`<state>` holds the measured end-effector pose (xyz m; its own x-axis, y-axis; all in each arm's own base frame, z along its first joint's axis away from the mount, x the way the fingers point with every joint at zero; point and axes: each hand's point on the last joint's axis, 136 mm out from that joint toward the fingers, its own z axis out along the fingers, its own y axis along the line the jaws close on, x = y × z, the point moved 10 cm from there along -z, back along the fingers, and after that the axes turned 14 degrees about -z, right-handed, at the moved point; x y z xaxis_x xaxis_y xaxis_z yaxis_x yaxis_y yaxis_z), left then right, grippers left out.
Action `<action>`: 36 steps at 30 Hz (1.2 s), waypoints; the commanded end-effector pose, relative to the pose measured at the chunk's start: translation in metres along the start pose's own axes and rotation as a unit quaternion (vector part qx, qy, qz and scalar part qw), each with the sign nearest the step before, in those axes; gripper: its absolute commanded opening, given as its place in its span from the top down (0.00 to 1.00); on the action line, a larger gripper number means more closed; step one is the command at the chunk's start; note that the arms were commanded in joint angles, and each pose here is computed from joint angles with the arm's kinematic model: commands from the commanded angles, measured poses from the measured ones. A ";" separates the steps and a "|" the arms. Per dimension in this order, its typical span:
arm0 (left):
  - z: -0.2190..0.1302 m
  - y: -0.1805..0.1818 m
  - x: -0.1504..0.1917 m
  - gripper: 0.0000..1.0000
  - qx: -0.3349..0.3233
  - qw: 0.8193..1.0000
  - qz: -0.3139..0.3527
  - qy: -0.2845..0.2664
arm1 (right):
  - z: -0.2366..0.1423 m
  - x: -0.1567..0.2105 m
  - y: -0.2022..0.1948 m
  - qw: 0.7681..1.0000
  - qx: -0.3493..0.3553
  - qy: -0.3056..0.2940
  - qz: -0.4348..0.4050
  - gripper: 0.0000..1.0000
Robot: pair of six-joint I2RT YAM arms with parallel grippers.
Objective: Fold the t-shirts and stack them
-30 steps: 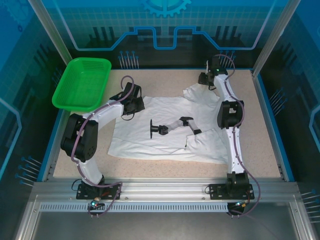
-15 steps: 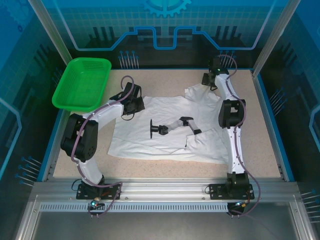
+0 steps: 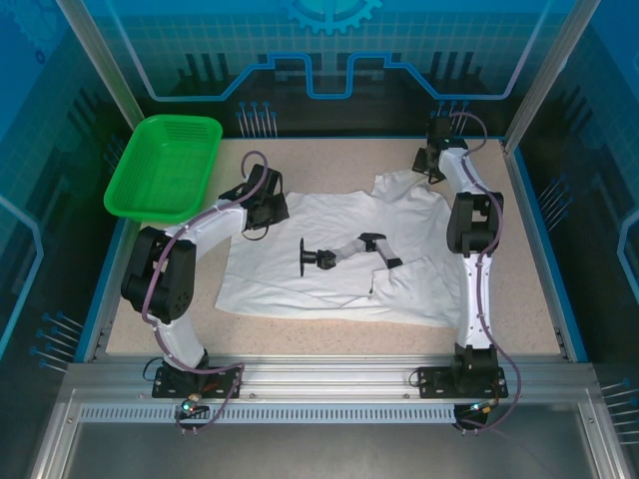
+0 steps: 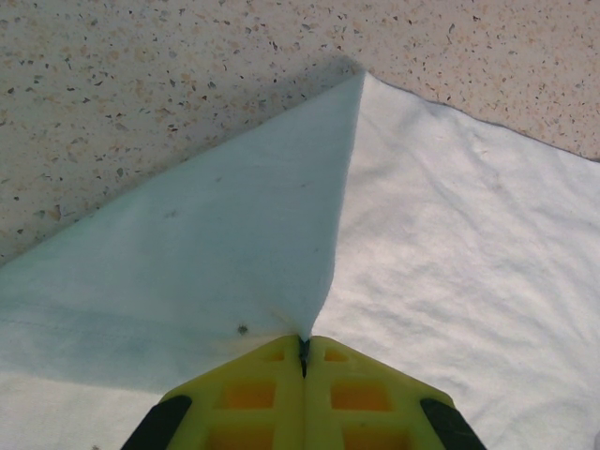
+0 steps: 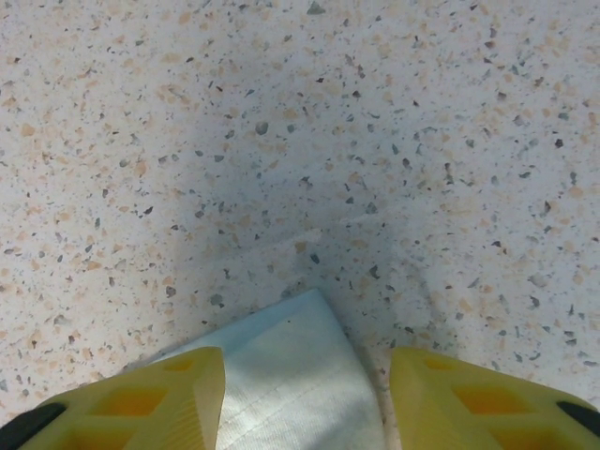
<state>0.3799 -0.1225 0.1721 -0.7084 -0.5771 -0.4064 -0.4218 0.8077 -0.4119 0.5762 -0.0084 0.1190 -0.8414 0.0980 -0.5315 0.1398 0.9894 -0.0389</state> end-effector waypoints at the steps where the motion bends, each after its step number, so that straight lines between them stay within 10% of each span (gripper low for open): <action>1: -0.003 0.000 0.002 1.00 0.006 1.000 -0.004 0.005 | -0.020 -0.018 -0.009 0.999 0.011 -0.038 0.022 0.48; 36: -0.004 -0.001 0.002 1.00 0.009 1.000 -0.004 0.004 | 0.026 0.002 -0.007 0.997 -0.058 0.047 -0.034 0.75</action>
<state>0.3799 -0.1225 0.1721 -0.7084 -0.5771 -0.4064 -0.4218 0.8077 -0.4119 0.5922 -0.0215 0.1126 -0.8582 0.0672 -0.5089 0.0830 0.9965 -0.0082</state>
